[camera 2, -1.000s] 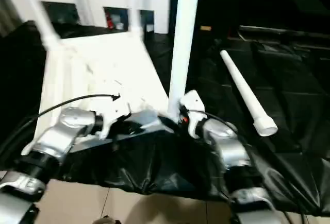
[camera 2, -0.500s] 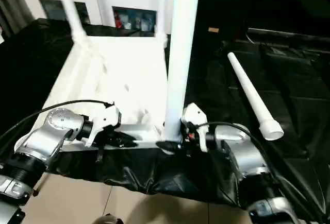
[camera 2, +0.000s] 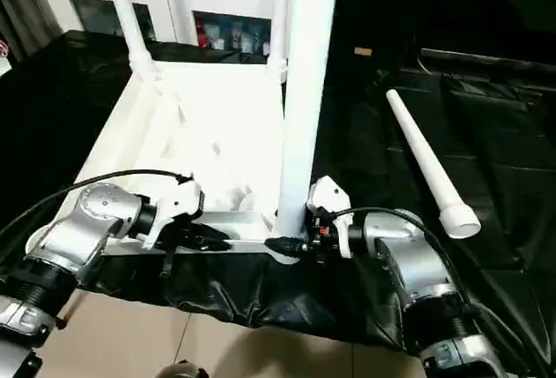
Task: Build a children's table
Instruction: Rotate leg to tighten
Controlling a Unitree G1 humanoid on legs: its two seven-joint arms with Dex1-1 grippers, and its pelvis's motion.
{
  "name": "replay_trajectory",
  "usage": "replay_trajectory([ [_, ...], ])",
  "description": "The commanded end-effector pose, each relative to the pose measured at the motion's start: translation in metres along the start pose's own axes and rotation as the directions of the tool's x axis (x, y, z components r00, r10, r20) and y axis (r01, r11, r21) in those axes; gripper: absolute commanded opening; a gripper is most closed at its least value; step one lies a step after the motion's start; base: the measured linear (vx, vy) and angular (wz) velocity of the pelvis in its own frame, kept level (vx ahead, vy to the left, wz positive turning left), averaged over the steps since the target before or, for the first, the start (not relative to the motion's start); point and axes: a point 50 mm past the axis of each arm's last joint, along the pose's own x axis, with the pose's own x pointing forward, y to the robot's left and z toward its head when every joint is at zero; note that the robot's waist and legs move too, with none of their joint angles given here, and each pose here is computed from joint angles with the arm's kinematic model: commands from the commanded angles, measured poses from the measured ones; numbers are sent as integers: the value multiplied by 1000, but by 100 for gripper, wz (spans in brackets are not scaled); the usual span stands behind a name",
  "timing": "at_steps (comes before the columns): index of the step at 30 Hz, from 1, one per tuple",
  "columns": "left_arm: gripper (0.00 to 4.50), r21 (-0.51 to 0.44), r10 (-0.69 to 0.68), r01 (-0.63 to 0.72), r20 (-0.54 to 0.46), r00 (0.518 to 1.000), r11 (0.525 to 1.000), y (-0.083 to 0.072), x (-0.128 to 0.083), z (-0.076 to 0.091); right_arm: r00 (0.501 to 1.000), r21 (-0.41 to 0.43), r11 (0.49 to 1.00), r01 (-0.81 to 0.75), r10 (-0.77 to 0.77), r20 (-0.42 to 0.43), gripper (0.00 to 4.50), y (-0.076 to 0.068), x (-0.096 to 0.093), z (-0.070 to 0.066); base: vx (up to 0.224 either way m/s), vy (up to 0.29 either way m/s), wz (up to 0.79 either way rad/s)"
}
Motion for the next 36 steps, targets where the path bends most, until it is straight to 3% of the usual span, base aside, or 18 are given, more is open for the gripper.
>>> replay_trajectory([
  [1,0,11,107,-108,50,993,994,11,14,20,999,7,1000,-18,18,51,268,13,29,3,0,0,0],
  [9,0,-16,239,-238,45,970,971,21,33,34,962,143,955,259,-267,46,264,4,53,-4,0,0,0],
  [11,0,-32,288,-287,42,957,957,23,42,41,934,182,921,346,-355,23,264,3,64,-6,0,0,0],
  [13,0,-64,347,-344,46,937,937,25,55,51,870,233,844,483,-493,-21,264,-1,78,-6,0,0,0],
  [15,0,-67,374,-370,48,926,926,26,61,55,829,254,797,547,-558,-36,264,-4,84,-4,0,0,0],
  [18,0,-47,400,-398,54,915,916,27,66,59,795,271,760,590,-605,-33,264,-5,92,0,0,0,0],
  [19,0,-45,393,-391,57,918,919,26,66,59,795,268,762,590,-607,-26,264,-5,92,1,0,0,0],
  [20,0,-45,393,-391,57,918,919,26,66,59,795,268,762,590,-607,-26,299,-5,92,1,0,0,0],
  [22,0,-36,378,-377,62,924,926,25,67,59,809,299,772,561,-588,2,299,-4,92,3,0,0,0],
  [23,0,-32,361,-360,60,931,932,23,66,56,817,336,775,535,-576,30,320,-5,90,5,0,0,0],
  [27,0,-19,327,-327,61,943,945,21,63,52,831,304,801,516,-554,49,354,-9,82,5,0,0,0],
  [28,0,-9,311,-311,67,948,950,20,61,50,837,291,811,508,-545,57,382,-11,78,5,0,0,0],
  [36,0,29,197,-200,91,976,979,12,44,40,936,97,936,339,-346,69,444,-16,45,8,0,0,0],
])
